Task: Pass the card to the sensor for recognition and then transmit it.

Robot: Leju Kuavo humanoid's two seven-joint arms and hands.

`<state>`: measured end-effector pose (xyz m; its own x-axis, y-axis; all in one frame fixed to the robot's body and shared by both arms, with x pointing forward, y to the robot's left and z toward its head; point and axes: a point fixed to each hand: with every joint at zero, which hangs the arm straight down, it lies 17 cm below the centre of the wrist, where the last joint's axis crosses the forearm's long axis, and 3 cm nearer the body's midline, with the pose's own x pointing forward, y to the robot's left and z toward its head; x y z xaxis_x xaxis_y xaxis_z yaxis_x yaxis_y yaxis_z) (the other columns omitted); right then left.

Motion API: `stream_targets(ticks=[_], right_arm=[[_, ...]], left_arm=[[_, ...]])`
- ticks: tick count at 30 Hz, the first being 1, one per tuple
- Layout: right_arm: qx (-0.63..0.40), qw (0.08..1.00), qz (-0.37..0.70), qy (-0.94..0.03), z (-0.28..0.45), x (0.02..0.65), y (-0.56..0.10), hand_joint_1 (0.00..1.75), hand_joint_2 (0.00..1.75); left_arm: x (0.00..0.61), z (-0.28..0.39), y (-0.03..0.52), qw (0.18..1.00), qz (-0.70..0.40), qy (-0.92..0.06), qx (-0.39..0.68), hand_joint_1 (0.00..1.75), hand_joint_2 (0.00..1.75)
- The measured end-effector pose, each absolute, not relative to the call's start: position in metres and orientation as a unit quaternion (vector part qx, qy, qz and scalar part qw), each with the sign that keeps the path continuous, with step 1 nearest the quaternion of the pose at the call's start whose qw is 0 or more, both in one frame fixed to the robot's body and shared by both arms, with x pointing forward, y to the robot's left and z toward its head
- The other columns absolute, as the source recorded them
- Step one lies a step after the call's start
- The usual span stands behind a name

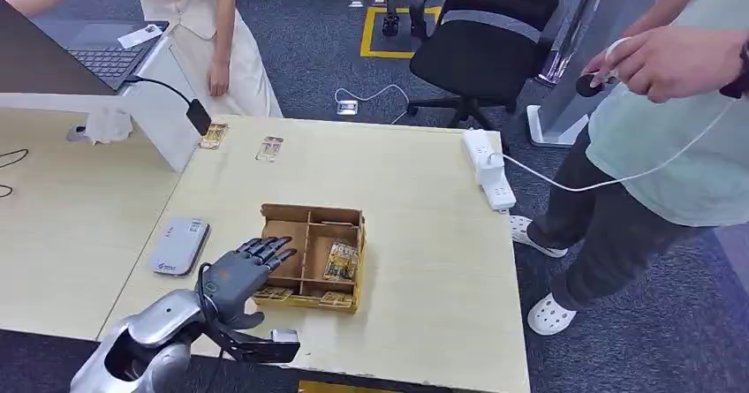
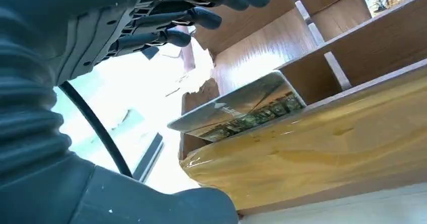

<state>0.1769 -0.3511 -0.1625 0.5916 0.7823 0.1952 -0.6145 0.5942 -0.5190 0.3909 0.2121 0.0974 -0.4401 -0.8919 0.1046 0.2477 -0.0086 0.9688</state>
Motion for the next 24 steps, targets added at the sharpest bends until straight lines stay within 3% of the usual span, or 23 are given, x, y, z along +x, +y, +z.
stream_targets(ticks=[1, 3, 4, 24], right_arm=[[-0.203, 0.869, 0.402, -0.206, -0.1626, 0.1768, -0.3511, 0.00, 0.00], [-0.203, 0.869, 0.402, -0.206, -0.1625, 0.1769, -0.3511, 0.00, 0.00], [-0.203, 0.869, 0.402, -0.206, -0.1625, 0.1769, -0.3511, 0.00, 0.00], [-0.205, 0.865, 0.410, -0.206, -0.1628, 0.1765, -0.3518, 0.00, 0.00]], left_arm=[[0.3911, 0.0973, 0.2127, 0.441, -0.647, -0.549, 0.294, 0.00, 1.75], [0.3910, 0.0970, 0.2132, 0.441, -0.647, -0.548, 0.295, 1.61, 1.75], [0.3909, 0.0970, 0.2131, 0.441, -0.647, -0.548, 0.295, 1.75, 1.75], [0.3910, 0.0979, 0.2142, 0.444, -0.645, -0.554, 0.282, 1.75, 1.75]])
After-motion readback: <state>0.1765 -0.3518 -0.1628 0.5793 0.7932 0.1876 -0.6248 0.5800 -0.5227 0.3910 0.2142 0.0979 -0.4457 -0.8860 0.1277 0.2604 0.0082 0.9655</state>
